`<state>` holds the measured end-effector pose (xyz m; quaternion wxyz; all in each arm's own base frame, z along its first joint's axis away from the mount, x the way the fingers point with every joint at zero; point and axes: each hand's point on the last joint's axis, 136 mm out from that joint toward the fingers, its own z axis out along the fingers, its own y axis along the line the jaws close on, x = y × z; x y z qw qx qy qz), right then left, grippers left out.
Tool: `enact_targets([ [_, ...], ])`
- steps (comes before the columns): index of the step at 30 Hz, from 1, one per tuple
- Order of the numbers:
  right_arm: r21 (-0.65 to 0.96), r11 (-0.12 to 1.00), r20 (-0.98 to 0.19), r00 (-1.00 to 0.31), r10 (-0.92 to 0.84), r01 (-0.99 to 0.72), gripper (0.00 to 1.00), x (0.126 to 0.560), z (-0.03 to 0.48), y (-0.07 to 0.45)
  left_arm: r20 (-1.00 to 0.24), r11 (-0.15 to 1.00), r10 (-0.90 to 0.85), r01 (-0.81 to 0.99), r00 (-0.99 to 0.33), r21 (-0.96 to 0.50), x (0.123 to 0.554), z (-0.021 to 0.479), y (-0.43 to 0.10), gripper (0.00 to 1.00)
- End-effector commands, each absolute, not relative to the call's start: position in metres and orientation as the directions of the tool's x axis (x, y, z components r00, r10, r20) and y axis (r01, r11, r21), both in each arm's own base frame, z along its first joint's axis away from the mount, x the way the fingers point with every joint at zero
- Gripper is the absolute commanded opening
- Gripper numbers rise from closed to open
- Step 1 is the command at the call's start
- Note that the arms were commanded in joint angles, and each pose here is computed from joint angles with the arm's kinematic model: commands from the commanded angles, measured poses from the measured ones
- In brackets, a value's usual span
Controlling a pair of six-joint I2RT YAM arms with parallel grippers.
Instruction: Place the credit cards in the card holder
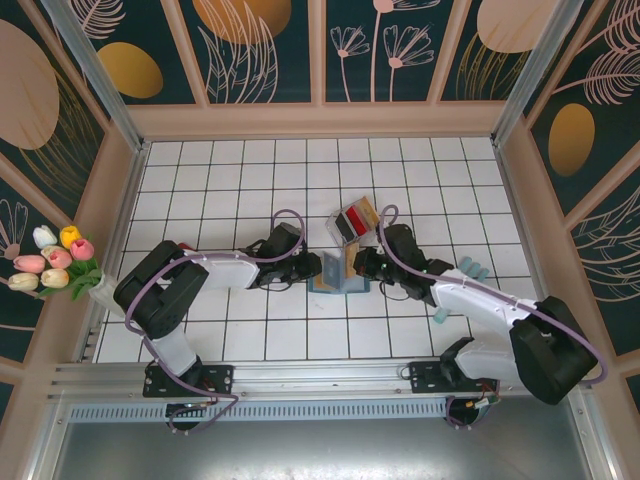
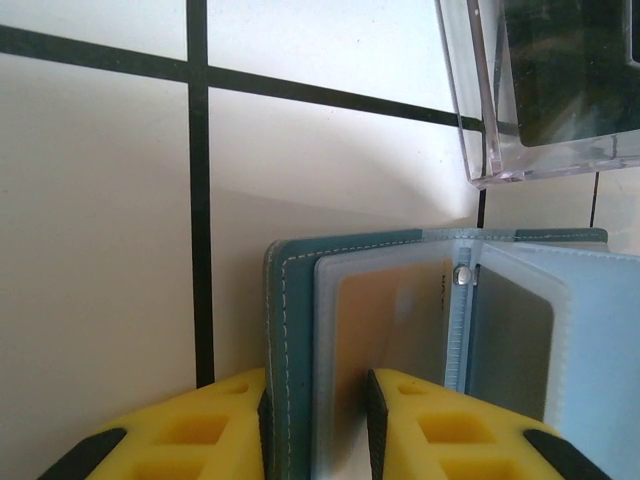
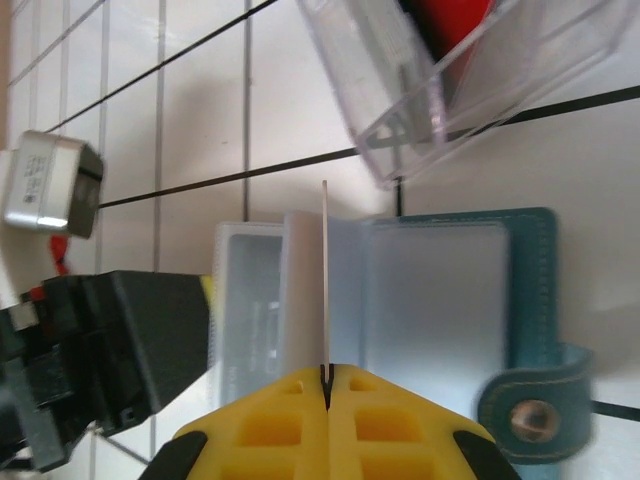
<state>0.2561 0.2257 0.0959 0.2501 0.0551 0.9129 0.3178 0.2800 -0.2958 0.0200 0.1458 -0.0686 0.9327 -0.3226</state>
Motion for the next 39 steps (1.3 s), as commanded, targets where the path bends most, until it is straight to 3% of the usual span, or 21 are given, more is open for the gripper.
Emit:
enact_targets([
  [1,0.515,0.857,-0.502,-0.808,0.308,0.007,0.00,0.270,0.113,0.199,-0.240,0.808,-0.222,-0.041,-0.945,-0.587,0.276,0.015,-0.287,0.32],
  [3,0.485,0.874,-0.537,-0.776,0.331,0.037,0.00,0.274,0.124,0.186,-0.267,0.812,-0.232,-0.034,-0.935,-0.583,0.278,0.026,-0.283,0.34],
  [9,0.559,0.824,-0.582,-0.749,0.317,-0.086,0.00,0.274,0.156,0.201,-0.310,0.831,-0.265,-0.053,-0.913,-0.553,0.281,0.035,-0.270,0.44],
  [12,0.639,0.754,-0.520,-0.807,0.280,-0.150,0.00,0.264,0.148,0.228,-0.333,0.837,-0.287,-0.066,-0.898,-0.543,0.283,0.041,-0.263,0.46],
  [18,0.665,0.740,-0.420,-0.871,0.257,-0.102,0.00,0.256,0.103,0.243,-0.343,0.793,-0.282,-0.017,-0.896,-0.609,0.284,0.054,-0.275,0.54],
  [28,0.694,0.716,-0.347,-0.905,0.247,-0.071,0.00,0.246,0.068,0.250,-0.283,0.777,-0.222,0.006,-0.933,-0.630,0.282,0.038,-0.295,0.48],
  [39,0.696,0.718,-0.279,-0.923,0.264,-0.005,0.00,0.242,0.040,0.249,-0.248,0.789,-0.211,-0.015,-0.945,-0.614,0.276,0.022,-0.292,0.34],
])
